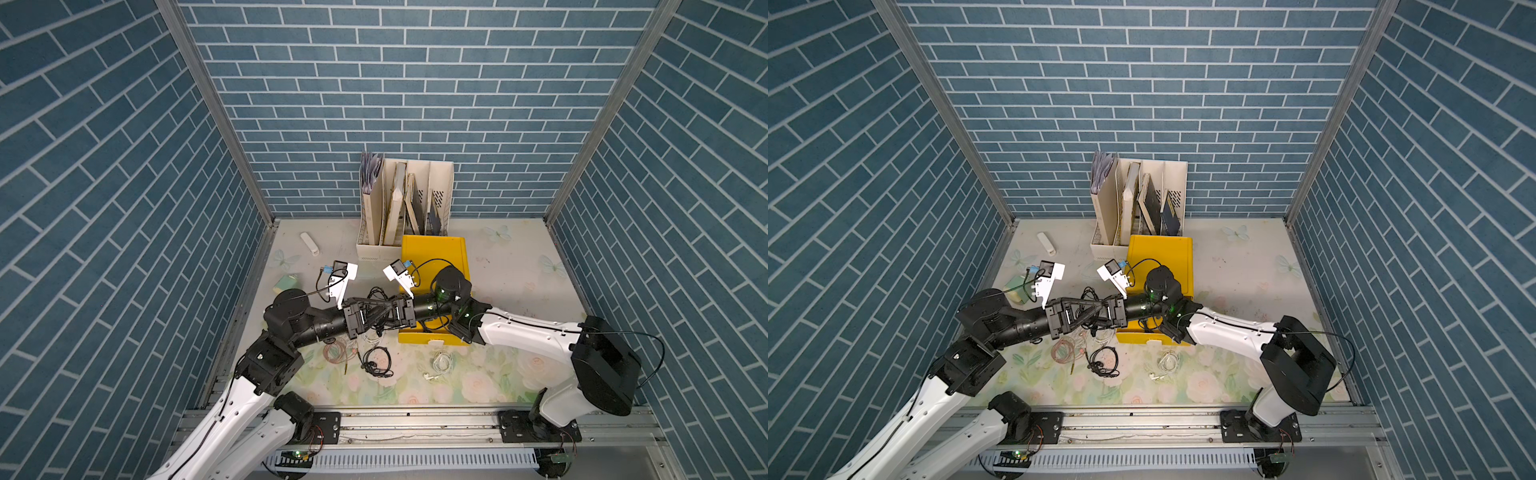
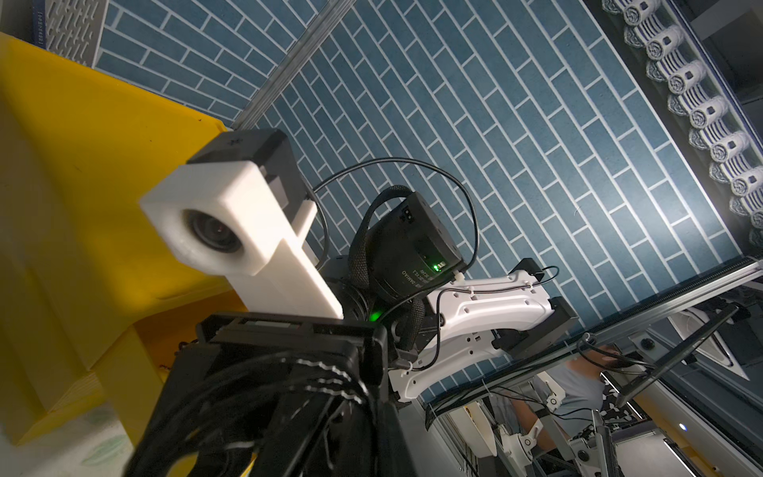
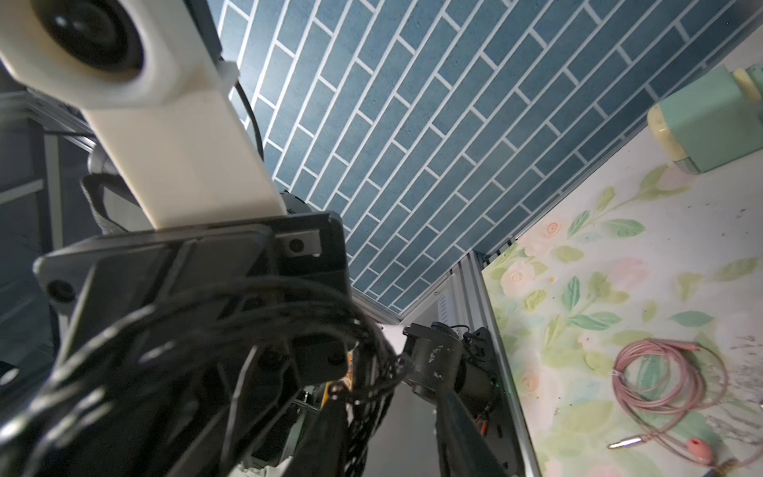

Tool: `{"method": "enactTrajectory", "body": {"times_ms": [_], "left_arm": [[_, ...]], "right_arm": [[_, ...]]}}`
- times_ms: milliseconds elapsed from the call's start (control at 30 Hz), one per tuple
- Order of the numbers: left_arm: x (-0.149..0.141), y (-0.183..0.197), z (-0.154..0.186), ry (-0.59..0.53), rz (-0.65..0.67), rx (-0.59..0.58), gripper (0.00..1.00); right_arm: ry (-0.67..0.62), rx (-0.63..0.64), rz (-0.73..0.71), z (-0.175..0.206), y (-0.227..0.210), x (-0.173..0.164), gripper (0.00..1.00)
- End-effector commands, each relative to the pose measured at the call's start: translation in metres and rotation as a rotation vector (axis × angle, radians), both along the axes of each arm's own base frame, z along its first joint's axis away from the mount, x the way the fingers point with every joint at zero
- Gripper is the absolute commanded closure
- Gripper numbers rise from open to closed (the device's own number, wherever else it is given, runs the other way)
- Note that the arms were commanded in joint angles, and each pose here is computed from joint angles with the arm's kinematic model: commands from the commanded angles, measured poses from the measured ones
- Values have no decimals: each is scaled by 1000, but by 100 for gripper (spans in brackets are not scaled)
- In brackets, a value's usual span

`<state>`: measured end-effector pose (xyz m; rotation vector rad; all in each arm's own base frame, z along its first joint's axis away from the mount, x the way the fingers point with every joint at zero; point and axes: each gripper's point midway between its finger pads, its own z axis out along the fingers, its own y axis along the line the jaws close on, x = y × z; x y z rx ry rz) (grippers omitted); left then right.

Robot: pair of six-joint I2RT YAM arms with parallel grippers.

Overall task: Place the wired earphones into the drawer by color
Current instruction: Pick up the wired earphones from the center of the board, then place the wired earphones in the drawer.

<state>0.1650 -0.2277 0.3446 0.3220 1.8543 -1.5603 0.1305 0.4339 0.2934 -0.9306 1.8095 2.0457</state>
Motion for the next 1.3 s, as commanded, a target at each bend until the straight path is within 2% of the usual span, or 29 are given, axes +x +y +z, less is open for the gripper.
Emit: {"method": "enactTrajectory", "body": {"times_ms": [0,133,367,533,567,700,767,900,1167,1267], "left_arm": [[1,1,6,-39,6,-16,100],[1,1,6,-42,7,-16,100],[3,3,3,-32,23,-1,99],[5,6,9,-41,54,19,77],[6,7,10,-42,63,23,67],[7,10,15,-39,80,29,43],[7,11,17,-42,90,31,40],[8,15,23,-48,110,40,21],[10,23,36,-67,166,59,5],[12,26,40,-71,186,61,3]], "right_arm": [[-24,56,30,20,2,-6,81],[-15,55,30,18,1,-6,100],[-18,51,19,18,0,-6,100],[-30,-24,-26,7,1,1,100],[-35,-39,-38,5,0,3,100],[-33,-75,-75,0,-5,9,100],[-36,-94,-97,-2,-9,13,100],[-51,-120,-141,2,-21,21,100],[-90,-269,-281,4,-59,49,100],[-116,-387,-355,-3,-79,62,100]]}}
